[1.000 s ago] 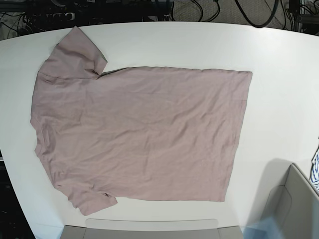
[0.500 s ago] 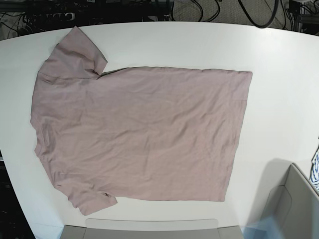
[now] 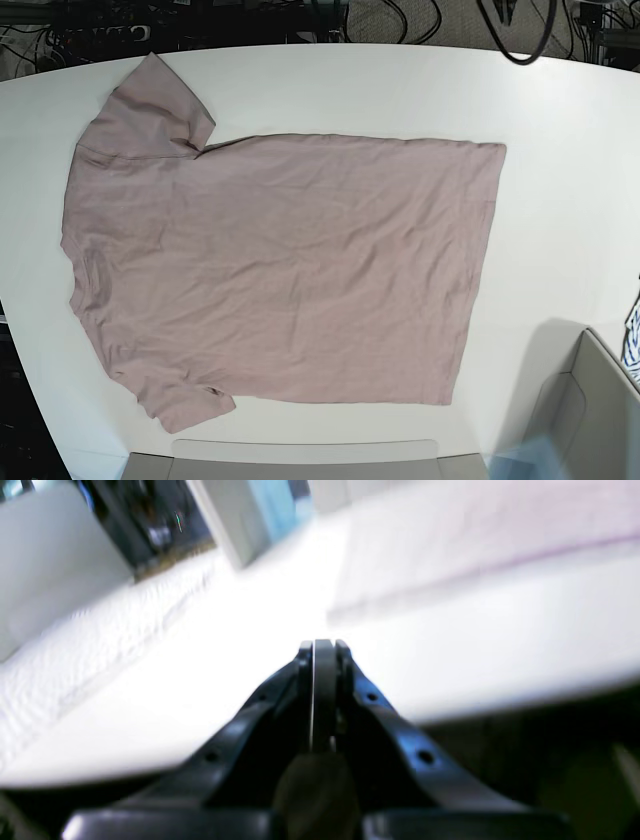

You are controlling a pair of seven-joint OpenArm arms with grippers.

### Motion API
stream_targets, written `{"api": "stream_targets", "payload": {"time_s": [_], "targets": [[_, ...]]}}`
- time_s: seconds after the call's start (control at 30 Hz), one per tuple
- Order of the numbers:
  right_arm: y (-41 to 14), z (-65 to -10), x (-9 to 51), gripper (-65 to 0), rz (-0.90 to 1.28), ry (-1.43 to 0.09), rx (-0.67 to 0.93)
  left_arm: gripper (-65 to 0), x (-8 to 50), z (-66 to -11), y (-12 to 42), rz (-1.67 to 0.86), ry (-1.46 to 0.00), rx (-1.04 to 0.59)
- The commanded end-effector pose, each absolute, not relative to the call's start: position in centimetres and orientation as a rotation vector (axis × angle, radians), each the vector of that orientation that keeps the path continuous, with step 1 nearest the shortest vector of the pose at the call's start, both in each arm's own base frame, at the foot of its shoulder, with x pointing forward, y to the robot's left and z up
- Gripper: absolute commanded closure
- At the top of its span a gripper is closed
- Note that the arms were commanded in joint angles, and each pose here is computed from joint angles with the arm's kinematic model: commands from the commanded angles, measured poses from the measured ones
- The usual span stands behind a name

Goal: Fold the T-shirt properly
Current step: 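Move both grippers down to the shirt's shoulder corners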

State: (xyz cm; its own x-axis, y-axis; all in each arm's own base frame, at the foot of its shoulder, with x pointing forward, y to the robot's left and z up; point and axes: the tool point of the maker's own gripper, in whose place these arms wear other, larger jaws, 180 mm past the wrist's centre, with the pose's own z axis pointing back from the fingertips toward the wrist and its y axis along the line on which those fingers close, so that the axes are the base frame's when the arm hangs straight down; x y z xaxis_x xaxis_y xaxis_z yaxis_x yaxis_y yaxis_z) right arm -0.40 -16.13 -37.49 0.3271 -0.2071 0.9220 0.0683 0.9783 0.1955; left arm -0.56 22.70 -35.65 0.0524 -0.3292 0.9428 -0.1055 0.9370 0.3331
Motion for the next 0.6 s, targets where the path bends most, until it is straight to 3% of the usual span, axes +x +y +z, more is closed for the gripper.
{"api": "stream_targets", "payload": {"time_s": [0.0,0.17,0.43,0.57], "targets": [[-15.8,-35.7,-0.4,-0.3,-0.210,-1.242,0.154,-0.4,-1.0,-34.1,22.6,-0.194,-1.550,0.359],[-18.4,-32.4,2.7,-2.4,-0.333,-1.211,0.206,-2.9,2.2,-32.5,22.5,-0.190,-1.588,0.357],[-24.5,-33.6,4.9,-24.2,-0.517,-1.079,0.200,-10.6,5.7,-31.2,21.7,-0.123,-1.566,0.364],[-26.4,-34.3,5.7,-28.0,-0.561,-1.041,0.190,-10.5,6.3,-31.2,21.7,-0.111,-1.553,0.361]]}}
